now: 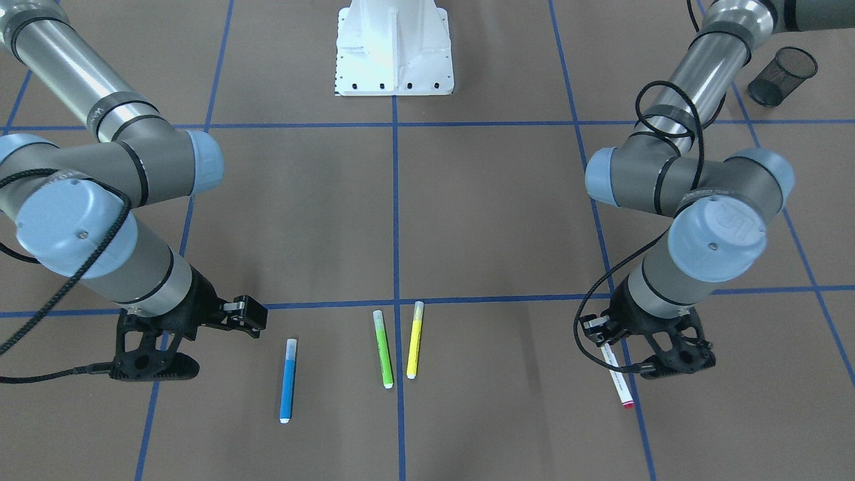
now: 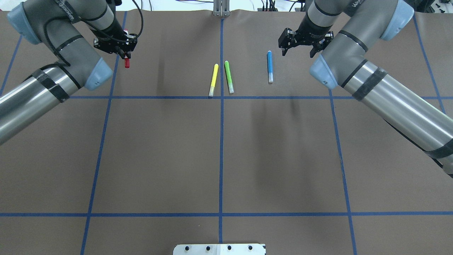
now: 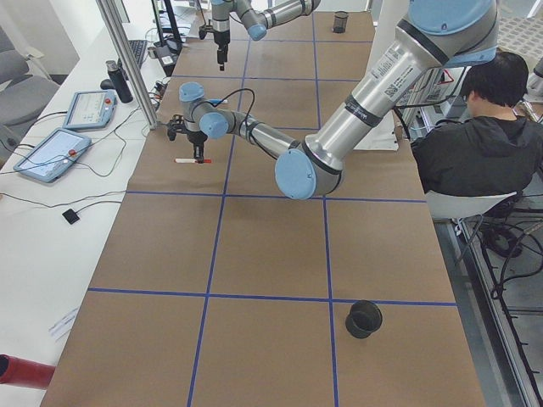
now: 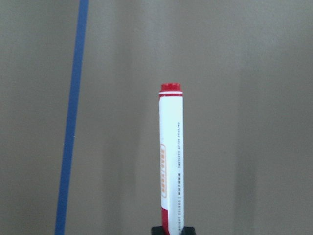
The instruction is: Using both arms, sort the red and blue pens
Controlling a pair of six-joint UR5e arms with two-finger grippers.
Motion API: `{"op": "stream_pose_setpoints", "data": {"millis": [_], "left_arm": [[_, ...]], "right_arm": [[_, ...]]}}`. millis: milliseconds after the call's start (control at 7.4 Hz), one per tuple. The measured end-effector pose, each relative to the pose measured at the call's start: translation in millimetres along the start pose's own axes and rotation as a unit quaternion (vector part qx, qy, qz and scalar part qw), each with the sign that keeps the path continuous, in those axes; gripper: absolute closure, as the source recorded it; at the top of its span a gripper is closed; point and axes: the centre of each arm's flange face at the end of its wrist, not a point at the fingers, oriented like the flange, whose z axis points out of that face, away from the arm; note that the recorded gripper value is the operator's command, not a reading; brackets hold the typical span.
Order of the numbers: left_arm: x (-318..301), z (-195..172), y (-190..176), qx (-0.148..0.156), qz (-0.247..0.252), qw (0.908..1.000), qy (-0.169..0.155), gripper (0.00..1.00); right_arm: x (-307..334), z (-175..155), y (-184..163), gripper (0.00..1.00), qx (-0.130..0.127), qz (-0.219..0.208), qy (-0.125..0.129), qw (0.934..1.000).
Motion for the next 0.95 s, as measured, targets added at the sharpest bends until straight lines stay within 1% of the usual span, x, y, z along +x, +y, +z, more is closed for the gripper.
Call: {"op": "stream_pose_setpoints", "data": {"millis": [270, 541, 676, 946], "left_arm": [[-35.9, -18.0, -15.6, -0.005, -0.005, 0.9999, 0.01, 1.0], [-44.1, -23.2, -18.3, -0.007, -0.005, 0.9999, 0.01, 1.0], [-44.7, -23.9, -18.4, -0.008, -0.006, 0.9999, 0.01, 1.0], [-46.6, -25.7, -19.7, -0.008, -0.007, 0.9999, 0.009, 1.0]], "right_arm": [[-29.5, 31.9, -11.1, 0.08, -0.013, -0.001, 0.021, 0.9997], [-45.4, 70.6, -6.7, 0.12, -0.017, -0.014, 0.034, 0.9992], [-48.6, 85.7, -1.7, 0.17, -0.017, -0.019, 0.041, 0.9988], [-48.7, 101.0, 3.2, 0.27, -0.021, -0.022, 0.049, 0.9983]]}}
